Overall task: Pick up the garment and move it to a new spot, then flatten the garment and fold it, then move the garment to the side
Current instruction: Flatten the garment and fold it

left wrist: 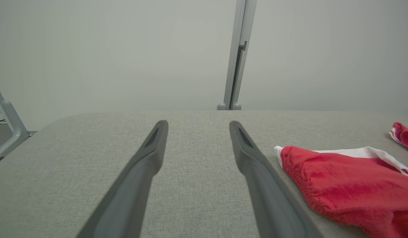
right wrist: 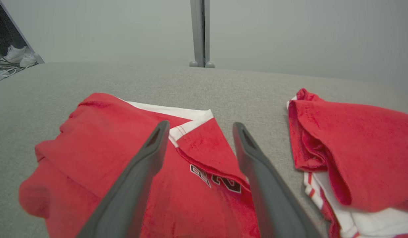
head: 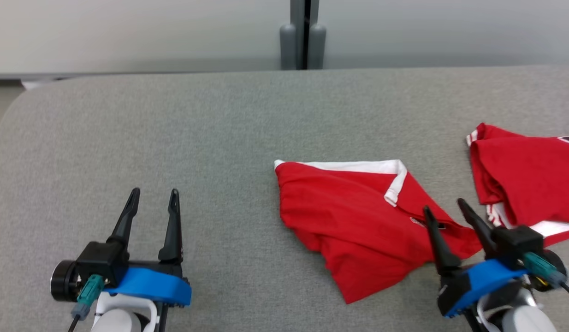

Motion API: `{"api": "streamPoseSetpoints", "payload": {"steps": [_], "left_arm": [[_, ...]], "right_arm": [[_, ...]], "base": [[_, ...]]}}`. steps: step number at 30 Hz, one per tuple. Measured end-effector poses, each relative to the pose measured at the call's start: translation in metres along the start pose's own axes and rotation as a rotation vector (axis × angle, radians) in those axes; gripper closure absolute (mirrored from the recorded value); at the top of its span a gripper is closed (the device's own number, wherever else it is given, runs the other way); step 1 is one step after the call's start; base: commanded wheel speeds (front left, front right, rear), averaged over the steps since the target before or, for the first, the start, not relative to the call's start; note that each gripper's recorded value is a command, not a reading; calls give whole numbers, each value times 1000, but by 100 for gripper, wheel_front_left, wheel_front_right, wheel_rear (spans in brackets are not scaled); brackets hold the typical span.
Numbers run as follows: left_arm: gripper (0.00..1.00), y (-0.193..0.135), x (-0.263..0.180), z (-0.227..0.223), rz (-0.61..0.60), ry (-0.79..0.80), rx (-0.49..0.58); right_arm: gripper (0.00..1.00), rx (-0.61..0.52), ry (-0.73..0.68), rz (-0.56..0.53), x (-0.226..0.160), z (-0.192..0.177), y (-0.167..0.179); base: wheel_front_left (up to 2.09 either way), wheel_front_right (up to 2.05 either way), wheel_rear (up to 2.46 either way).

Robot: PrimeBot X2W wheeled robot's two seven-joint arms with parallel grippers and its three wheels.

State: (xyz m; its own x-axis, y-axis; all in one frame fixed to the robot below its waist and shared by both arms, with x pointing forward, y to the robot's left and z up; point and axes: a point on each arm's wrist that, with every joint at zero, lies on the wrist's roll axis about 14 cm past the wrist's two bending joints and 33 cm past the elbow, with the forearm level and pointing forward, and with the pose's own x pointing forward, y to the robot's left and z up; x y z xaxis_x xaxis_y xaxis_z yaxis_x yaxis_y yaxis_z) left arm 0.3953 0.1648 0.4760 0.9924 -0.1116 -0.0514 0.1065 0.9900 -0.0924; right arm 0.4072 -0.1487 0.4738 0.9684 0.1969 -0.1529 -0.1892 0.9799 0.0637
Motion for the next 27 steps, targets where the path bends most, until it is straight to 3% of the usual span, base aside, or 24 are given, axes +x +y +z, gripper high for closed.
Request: {"api": "streamPoseSetpoints", "payload": {"steps": [6, 12, 13, 14, 15, 24, 26, 27], "left_arm": [[0, 4, 13, -10, 11, 19, -7], [0, 12, 15, -23, 34, 46, -9], [0, 12, 15, -23, 35, 47, -9], [0, 12, 16, -24, 35, 48, -9], [0, 11, 16, -24, 32, 47, -9], [0, 8, 21, -20, 20, 31, -9], [0, 6, 21, -19, 13, 28, -10], [0, 5, 22, -19, 11, 26, -11]], "right_arm": [[0, -14, 141, 115, 38, -46, 30], [0, -48, 221, 157, 62, -74, 38], [51, -52, 227, 153, 64, -76, 37], [87, -56, 228, 149, 65, -76, 35], [100, -56, 226, 144, 67, -76, 34], [100, -8, 121, 25, 72, -54, -5], [0, 10, 112, -29, 70, -53, -22], [0, 16, 100, -51, 68, -51, -29]], "base": [[0, 0, 0], [0, 0, 0], [0, 0, 0], [0, 0, 0], [0, 0, 0], [0, 0, 0], [0, 0, 0], [0, 0, 0]]}}
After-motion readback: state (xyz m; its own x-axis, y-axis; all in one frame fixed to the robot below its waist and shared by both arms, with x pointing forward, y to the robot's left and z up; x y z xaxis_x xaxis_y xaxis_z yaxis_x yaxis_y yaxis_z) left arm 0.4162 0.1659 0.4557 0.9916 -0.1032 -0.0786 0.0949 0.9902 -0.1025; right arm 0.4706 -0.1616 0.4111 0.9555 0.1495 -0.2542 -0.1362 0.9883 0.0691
